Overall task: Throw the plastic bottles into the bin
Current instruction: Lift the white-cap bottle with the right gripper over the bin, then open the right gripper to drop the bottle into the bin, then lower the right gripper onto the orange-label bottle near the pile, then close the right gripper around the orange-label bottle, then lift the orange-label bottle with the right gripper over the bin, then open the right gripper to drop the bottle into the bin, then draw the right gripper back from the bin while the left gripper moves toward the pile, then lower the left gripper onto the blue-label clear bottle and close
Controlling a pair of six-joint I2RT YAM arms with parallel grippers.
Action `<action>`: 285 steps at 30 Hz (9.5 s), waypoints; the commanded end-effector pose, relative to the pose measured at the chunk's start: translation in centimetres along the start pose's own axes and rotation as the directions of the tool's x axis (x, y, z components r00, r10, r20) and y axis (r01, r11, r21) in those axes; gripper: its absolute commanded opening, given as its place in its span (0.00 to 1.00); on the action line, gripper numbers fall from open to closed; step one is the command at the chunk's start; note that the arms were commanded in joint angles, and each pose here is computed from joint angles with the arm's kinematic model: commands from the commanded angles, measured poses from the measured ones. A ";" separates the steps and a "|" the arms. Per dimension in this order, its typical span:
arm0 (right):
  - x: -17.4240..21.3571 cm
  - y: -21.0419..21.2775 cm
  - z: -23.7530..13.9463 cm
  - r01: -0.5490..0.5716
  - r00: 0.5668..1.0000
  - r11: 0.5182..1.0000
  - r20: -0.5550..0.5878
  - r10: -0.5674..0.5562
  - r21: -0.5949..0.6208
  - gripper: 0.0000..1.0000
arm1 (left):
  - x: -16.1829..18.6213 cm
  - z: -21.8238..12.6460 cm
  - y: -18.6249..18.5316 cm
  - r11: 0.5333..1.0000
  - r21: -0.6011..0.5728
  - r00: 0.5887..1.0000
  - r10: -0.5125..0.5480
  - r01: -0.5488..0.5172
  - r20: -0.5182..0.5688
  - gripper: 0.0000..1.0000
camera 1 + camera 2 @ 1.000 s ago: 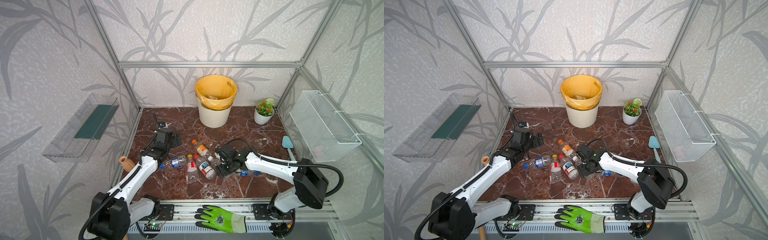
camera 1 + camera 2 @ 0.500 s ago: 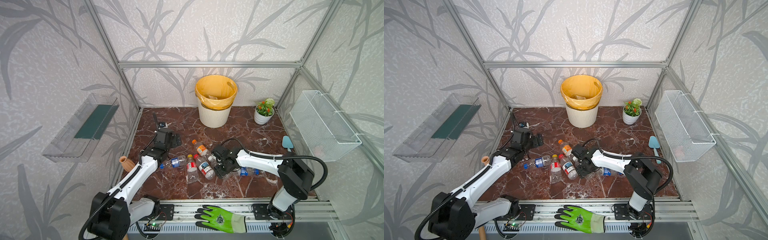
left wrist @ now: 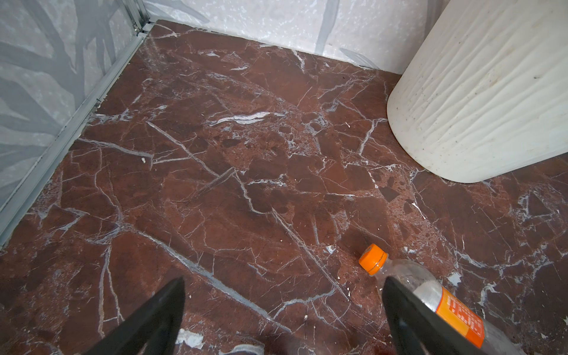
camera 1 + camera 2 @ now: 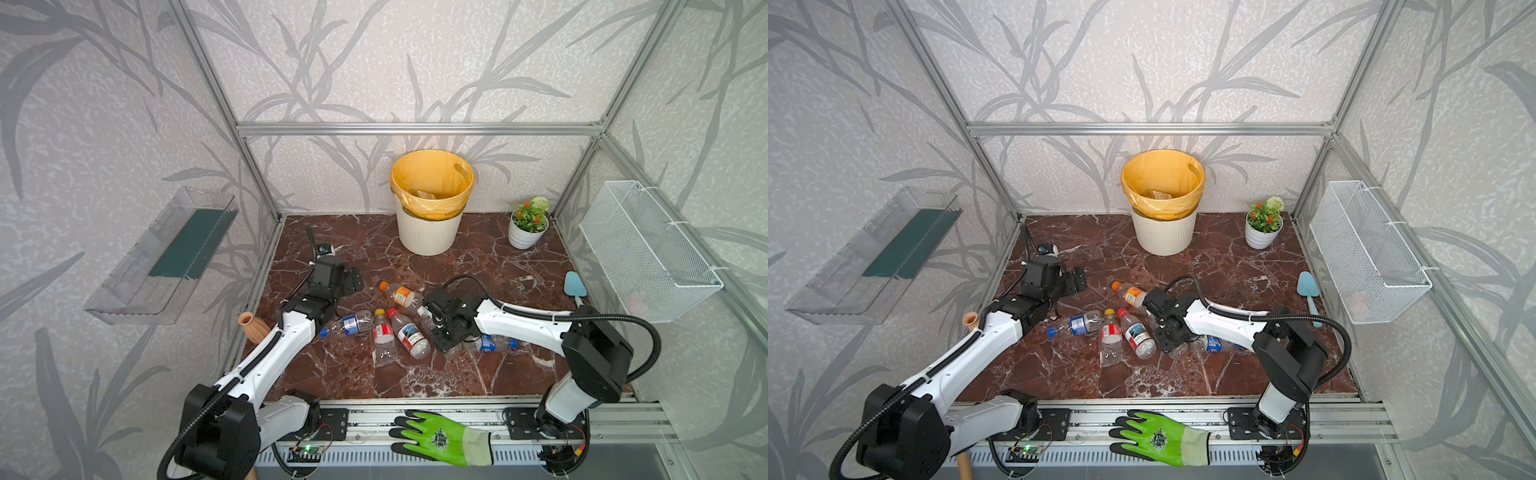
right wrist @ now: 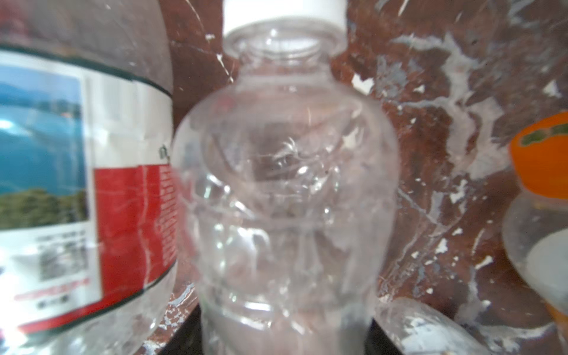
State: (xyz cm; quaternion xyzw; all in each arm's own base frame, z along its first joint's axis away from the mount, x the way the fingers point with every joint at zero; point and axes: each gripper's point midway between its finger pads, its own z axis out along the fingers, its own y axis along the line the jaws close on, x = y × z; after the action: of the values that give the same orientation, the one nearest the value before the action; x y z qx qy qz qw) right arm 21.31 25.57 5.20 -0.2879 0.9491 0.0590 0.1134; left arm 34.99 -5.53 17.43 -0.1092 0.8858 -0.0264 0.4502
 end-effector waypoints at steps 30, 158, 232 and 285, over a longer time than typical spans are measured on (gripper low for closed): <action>-22.4 -10.3 -41.6 -0.105 0.079 0.994 0.996 -0.031 0.039 0.47 | 0.3 -0.5 0.1 1.000 -0.012 1.000 0.019 -0.019 0.002 0.99; -5.5 -24.0 -1.0 -0.951 0.144 0.242 0.419 0.896 -0.190 0.99 | 2.5 2.1 -1.1 0.996 0.003 0.994 0.084 -0.084 -0.076 0.99; -21.5 -19.1 -37.2 -0.246 0.082 0.932 0.953 0.292 -0.265 0.99 | 1.2 -1.9 0.6 0.992 -0.014 0.992 -0.125 0.124 -0.015 0.99; -3.3 -25.0 -14.8 -0.595 0.272 0.752 0.809 0.521 -0.285 0.99 | 15.6 -0.1 -0.5 0.415 0.492 0.291 0.905 -0.765 -0.311 0.74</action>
State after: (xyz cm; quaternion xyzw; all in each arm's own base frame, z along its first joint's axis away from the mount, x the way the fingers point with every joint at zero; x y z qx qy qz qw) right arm 35.05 3.93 18.96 0.1380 0.8107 0.1781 0.5404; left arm 25.40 -9.68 5.04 0.4408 0.8845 0.0600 0.1403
